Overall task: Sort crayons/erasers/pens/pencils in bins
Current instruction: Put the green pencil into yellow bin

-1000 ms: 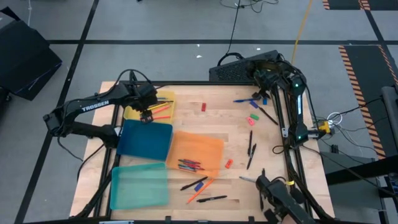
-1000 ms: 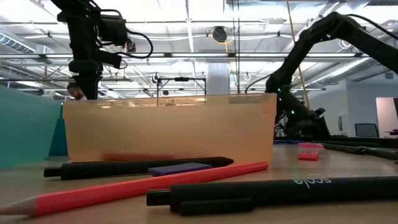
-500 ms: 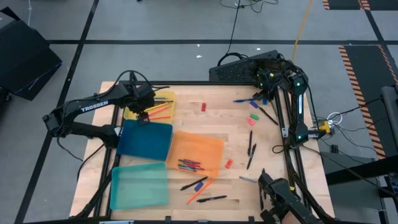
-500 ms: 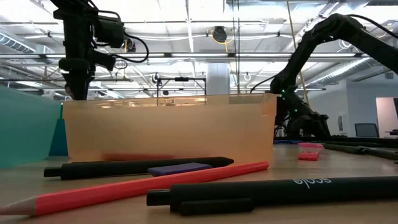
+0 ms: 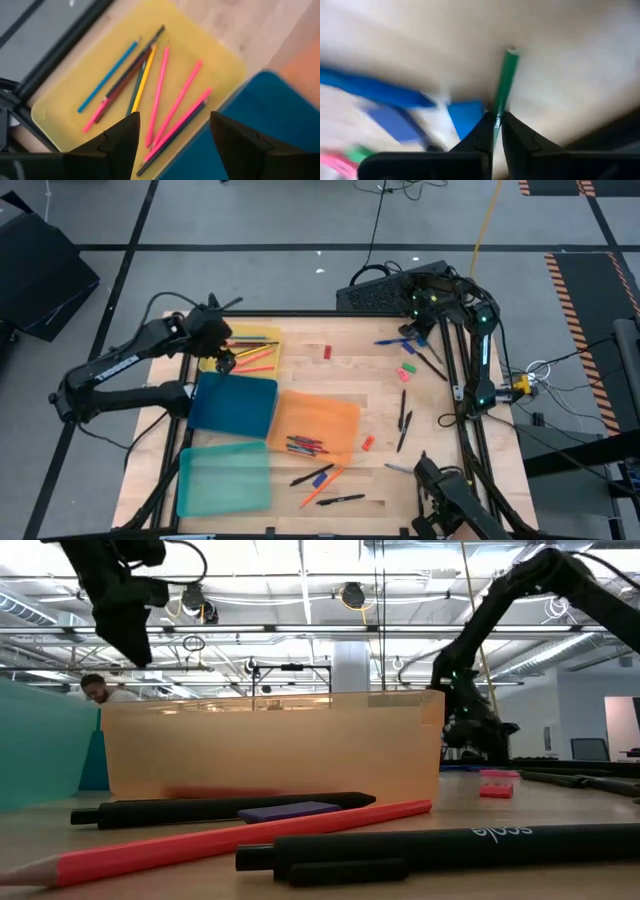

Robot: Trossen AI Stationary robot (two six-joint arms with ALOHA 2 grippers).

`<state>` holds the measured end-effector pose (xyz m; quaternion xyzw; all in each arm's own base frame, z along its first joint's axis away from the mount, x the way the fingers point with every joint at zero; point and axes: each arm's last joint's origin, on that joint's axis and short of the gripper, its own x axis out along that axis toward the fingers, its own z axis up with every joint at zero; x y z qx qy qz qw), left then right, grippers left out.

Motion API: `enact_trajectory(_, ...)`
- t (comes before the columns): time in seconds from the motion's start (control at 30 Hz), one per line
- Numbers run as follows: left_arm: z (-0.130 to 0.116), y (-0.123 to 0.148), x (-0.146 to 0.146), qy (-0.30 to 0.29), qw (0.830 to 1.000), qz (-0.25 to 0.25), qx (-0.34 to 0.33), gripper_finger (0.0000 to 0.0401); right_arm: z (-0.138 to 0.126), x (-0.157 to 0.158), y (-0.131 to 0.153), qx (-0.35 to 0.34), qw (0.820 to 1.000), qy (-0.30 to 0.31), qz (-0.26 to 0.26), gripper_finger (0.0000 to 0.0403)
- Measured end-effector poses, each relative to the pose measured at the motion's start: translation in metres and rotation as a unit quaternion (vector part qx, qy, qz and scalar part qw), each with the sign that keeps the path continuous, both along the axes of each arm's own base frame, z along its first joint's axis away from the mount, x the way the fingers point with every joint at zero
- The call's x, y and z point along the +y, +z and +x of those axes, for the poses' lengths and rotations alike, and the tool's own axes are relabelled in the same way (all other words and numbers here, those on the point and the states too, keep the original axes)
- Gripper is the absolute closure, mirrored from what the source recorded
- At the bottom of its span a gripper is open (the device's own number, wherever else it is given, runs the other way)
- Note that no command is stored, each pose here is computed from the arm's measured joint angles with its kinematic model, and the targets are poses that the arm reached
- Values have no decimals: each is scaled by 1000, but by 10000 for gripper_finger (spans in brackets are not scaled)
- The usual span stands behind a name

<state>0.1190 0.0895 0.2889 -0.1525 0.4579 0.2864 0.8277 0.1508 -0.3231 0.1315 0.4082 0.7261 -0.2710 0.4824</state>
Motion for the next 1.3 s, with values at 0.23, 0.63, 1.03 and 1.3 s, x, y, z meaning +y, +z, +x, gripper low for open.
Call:
enact_trajectory(0.23, 2, 9, 1, 16, 998, 27, -58, 160, 10, 12, 61, -83, 992, -41, -90, 384)
enact_trajectory(0.63, 5, 12, 3, 16, 996, 33, -79, 160, 61, 70, 127, -221, 967, -18, -125, 385)
enact_trajectory(1.03, 45, 19, 6, -94, 946, 19, -311, 156, 145, 165, 204, -472, 841, 78, -253, 385)
enact_trajectory(1.3, 111, 26, 24, -161, 883, 24, -440, 90, 157, 192, 258, -630, 700, 102, -320, 385)
